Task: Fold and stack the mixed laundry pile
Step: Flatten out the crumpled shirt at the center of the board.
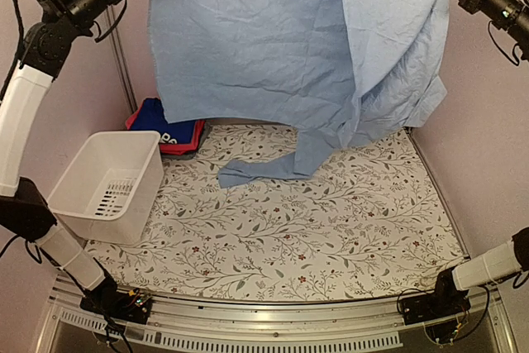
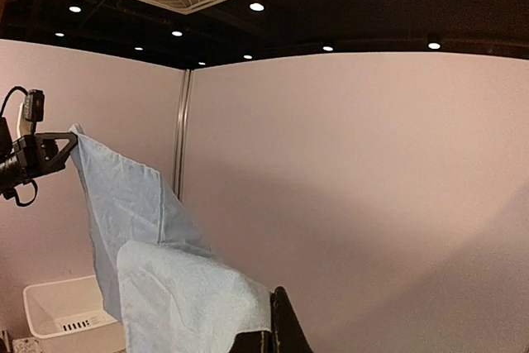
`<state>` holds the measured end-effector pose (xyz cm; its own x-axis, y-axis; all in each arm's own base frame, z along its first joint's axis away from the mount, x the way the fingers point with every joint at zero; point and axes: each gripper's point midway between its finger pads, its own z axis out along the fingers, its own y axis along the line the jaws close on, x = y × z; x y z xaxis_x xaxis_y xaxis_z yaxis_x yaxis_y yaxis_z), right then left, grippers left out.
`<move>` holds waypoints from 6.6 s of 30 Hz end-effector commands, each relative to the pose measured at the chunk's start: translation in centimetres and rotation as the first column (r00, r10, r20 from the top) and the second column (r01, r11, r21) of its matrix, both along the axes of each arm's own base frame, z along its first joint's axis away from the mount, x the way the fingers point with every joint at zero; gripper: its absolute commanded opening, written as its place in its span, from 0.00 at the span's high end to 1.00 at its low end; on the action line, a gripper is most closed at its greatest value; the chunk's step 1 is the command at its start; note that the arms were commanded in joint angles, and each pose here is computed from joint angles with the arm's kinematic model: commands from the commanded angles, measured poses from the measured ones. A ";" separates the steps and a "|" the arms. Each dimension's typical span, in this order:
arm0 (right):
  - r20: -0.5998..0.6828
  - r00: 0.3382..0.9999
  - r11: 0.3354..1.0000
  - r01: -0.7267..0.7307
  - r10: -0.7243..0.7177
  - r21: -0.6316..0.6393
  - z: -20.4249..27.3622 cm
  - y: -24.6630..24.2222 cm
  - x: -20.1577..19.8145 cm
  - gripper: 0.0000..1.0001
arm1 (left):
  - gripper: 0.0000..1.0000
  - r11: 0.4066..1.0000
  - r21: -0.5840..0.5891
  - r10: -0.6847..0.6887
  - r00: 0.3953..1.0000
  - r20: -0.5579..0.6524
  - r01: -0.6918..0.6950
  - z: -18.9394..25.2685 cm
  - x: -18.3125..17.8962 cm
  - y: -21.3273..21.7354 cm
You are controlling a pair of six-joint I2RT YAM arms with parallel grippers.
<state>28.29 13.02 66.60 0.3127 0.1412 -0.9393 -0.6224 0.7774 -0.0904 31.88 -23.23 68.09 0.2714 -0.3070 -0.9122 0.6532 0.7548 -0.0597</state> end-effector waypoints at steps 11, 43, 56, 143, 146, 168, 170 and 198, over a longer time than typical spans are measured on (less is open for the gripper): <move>0.116 0.986 0.988 0.103 -0.116 0.114 4.8 -3.0 -5.5 1.00 | 1.00 0.993 -0.069 0.102 0.988 0.119 -0.095 3.6 -4.8 2.7; -0.727 0.348 0.797 0.389 -0.592 -0.462 -44.8 -10.1 31.9 0.01 | 0.09 0.879 0.357 0.474 0.502 -0.723 -0.315 -41.8 28.5 8.0; -0.970 0.175 0.985 0.076 -0.168 -0.157 -53.3 -3.7 23.4 0.13 | 0.09 0.904 0.378 0.242 0.490 -0.837 0.198 -51.8 17.7 -4.3; -0.988 -0.069 0.990 0.034 0.139 0.136 -60.0 -0.8 12.0 1.00 | 0.21 0.854 0.386 0.374 0.104 -0.922 0.348 -67.2 8.5 -0.2; -0.981 0.035 0.982 0.010 0.189 0.190 -55.8 -0.2 13.2 1.00 | 0.21 0.855 0.384 0.372 0.104 -0.922 0.348 -67.1 8.7 -0.3; -0.822 0.347 0.869 0.037 0.451 0.493 -49.4 2.2 36.4 0.03 | 0.18 0.895 0.372 0.336 0.175 -0.925 0.248 -62.8 12.5 -0.5; -0.869 0.338 0.907 0.091 0.361 0.412 -49.9 0.2 35.2 0.03 | 0.18 0.899 0.363 0.316 0.210 -0.925 0.246 -61.6 12.9 -0.9; -0.962 -0.272 0.987 0.163 0.039 -0.006 -67.8 -1.7 10.8 0.13 | 0.23 0.820 0.429 0.441 0.061 -0.896 0.380 -68.7 7.1 1.3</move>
<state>47.41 11.32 3.64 -0.9149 0.2732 -0.2971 -0.0032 0.7312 0.6822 43.40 -24.85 1.94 -0.8980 0.1725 -0.4048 0.3147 0.8948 -0.3168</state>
